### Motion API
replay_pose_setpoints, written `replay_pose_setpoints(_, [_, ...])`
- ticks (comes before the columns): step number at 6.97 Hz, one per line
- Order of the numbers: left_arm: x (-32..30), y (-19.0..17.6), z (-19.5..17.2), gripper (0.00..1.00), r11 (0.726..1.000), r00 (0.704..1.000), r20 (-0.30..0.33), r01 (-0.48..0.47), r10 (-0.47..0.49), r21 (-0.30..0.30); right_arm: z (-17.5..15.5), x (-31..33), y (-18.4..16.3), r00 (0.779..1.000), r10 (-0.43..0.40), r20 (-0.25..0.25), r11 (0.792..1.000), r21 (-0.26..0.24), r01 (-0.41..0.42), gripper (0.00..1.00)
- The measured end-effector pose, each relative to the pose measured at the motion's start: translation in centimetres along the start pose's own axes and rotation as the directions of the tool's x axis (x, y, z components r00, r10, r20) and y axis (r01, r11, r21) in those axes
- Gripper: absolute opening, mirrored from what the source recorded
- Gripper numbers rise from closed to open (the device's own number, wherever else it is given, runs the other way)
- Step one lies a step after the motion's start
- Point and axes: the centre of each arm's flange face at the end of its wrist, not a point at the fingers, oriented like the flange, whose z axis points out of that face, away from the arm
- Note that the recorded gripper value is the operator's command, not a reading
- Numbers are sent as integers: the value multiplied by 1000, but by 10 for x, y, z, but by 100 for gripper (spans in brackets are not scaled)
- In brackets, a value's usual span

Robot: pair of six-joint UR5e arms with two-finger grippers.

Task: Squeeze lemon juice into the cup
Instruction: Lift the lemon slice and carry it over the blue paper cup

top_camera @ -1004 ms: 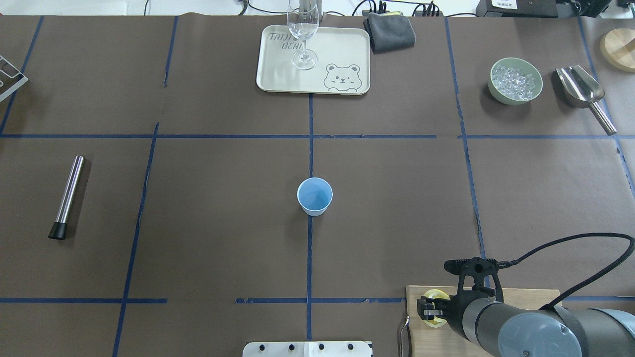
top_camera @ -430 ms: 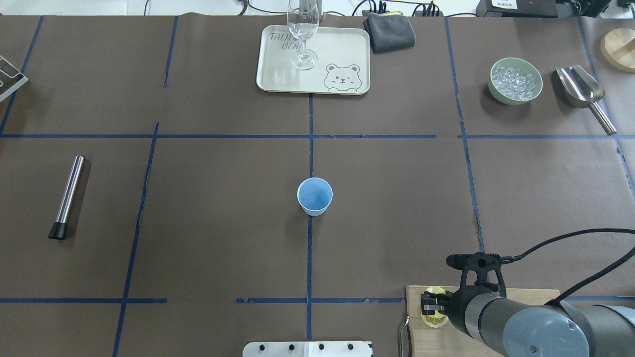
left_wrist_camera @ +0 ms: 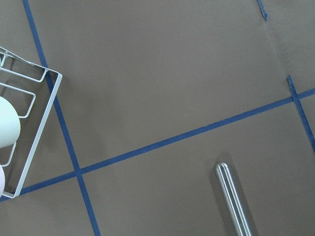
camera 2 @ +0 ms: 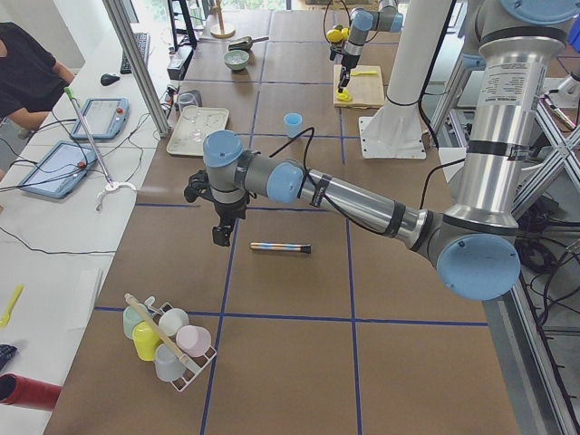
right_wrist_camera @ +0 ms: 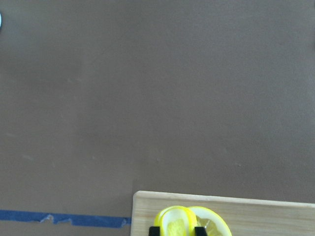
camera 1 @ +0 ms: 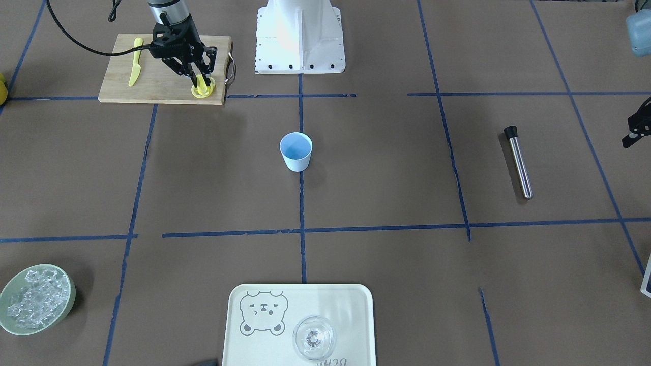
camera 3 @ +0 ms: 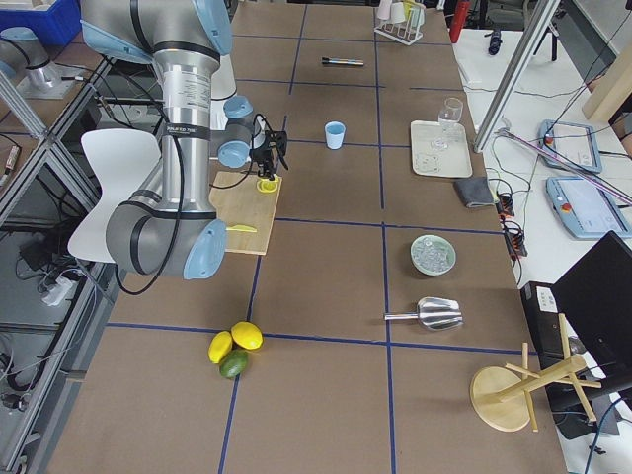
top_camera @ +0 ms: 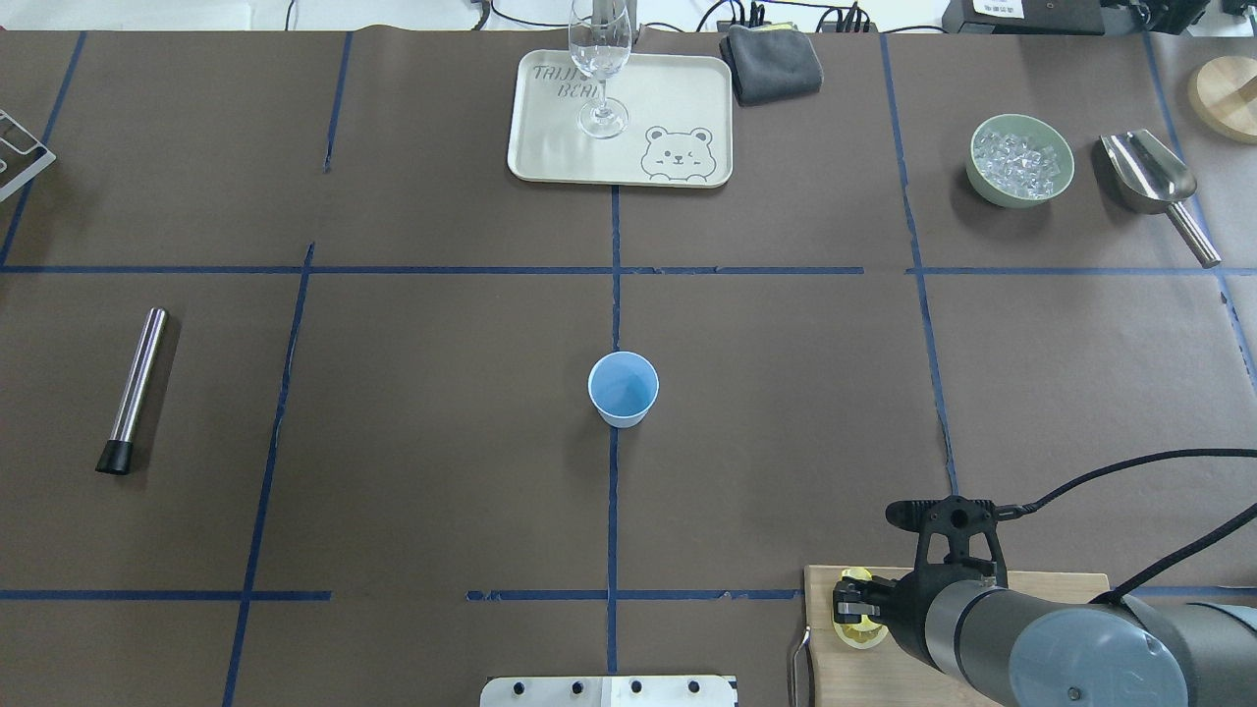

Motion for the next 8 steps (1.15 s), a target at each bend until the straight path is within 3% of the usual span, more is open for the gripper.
replay_pose_setpoints(1, [0, 0, 0, 100, 1000, 1000, 0, 0, 0, 0, -10, -3, -3, 1000, 7, 19, 1000, -5, -7, 38])
replay_pose_setpoints(8, [2, -2, -3, 100, 1000, 1000, 0, -1, 1, 6, -39, -29, -56, 990, 98, 104, 994, -49, -93, 40])
